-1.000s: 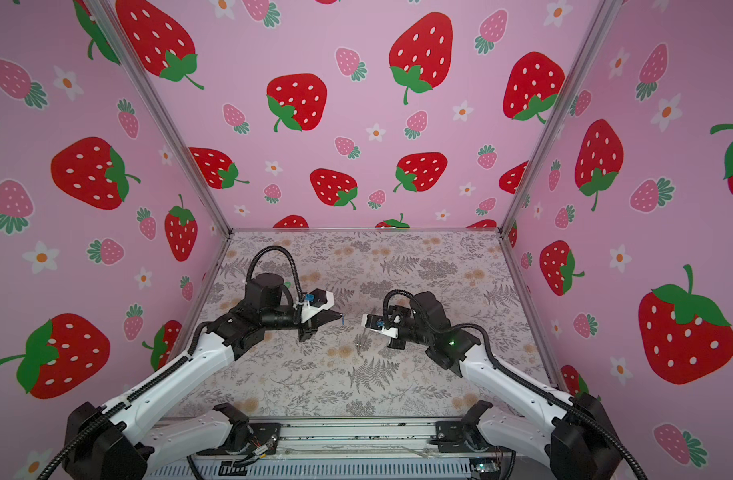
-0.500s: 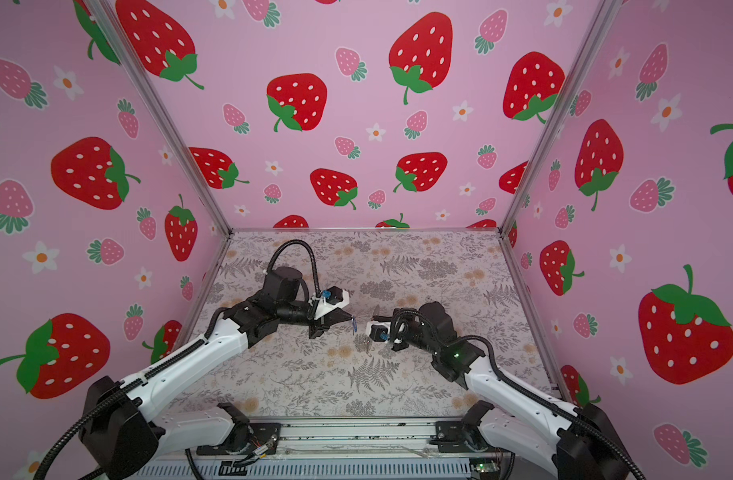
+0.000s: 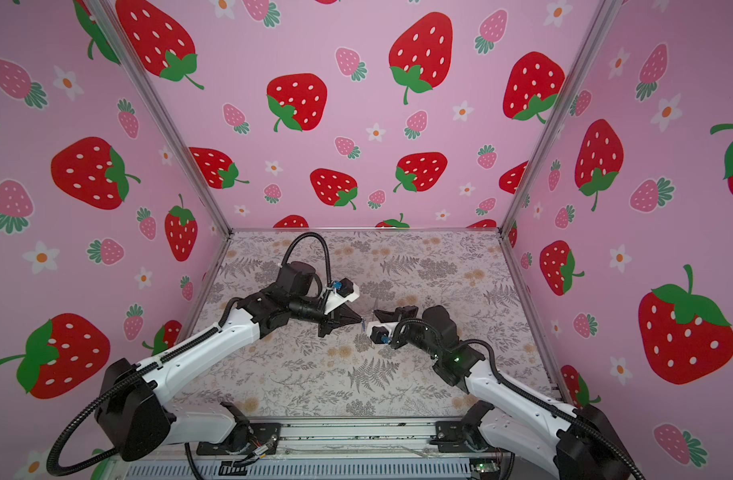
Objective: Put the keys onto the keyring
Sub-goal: 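Carry the blue-tagged key toward the grey ring held by the right gripper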
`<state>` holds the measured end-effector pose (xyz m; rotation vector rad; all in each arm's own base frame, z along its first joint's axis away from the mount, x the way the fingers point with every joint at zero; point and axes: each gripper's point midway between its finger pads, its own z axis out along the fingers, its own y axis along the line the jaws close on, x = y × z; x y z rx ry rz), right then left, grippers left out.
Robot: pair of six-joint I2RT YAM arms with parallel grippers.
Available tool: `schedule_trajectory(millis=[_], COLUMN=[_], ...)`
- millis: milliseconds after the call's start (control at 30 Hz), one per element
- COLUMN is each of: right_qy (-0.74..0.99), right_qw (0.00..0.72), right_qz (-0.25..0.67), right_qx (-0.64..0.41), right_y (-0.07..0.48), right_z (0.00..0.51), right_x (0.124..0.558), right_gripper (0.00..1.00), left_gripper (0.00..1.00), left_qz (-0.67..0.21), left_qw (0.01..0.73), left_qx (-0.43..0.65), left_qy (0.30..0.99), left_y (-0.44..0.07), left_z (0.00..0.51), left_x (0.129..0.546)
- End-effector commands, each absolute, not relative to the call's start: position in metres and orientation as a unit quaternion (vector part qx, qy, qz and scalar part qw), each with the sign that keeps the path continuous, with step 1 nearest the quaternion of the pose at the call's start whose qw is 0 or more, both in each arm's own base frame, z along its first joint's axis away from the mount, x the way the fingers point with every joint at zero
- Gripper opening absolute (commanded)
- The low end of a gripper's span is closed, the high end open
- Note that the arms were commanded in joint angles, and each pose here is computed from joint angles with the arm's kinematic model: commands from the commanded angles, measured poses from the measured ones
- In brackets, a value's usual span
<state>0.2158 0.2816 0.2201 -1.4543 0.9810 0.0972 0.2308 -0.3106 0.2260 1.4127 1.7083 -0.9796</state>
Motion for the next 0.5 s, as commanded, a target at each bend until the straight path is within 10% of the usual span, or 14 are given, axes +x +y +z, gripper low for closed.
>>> schedule_trajectory(millis=[0, 467], right_qy=[0.405, 0.407], right_qw=[0.657, 0.646], right_qz=[0.047, 0.054], right_qx=[-0.634, -0.644], right_y=[0.2848, 0.2858], right_z=[0.2332, 0.2267], right_x=[0.2105, 0.2076], right_gripper=[0.00, 0.00], left_gripper=[0.00, 0.00], left_qz=[-0.394, -0.392], left_qw=[0.357, 0.371], left_qx=[0.538, 0.538], left_qy=[0.654, 0.647], left_y=[-0.3185, -0.3229], left_z=[0.2443, 0.2500], left_x=[0.2326, 0.2357])
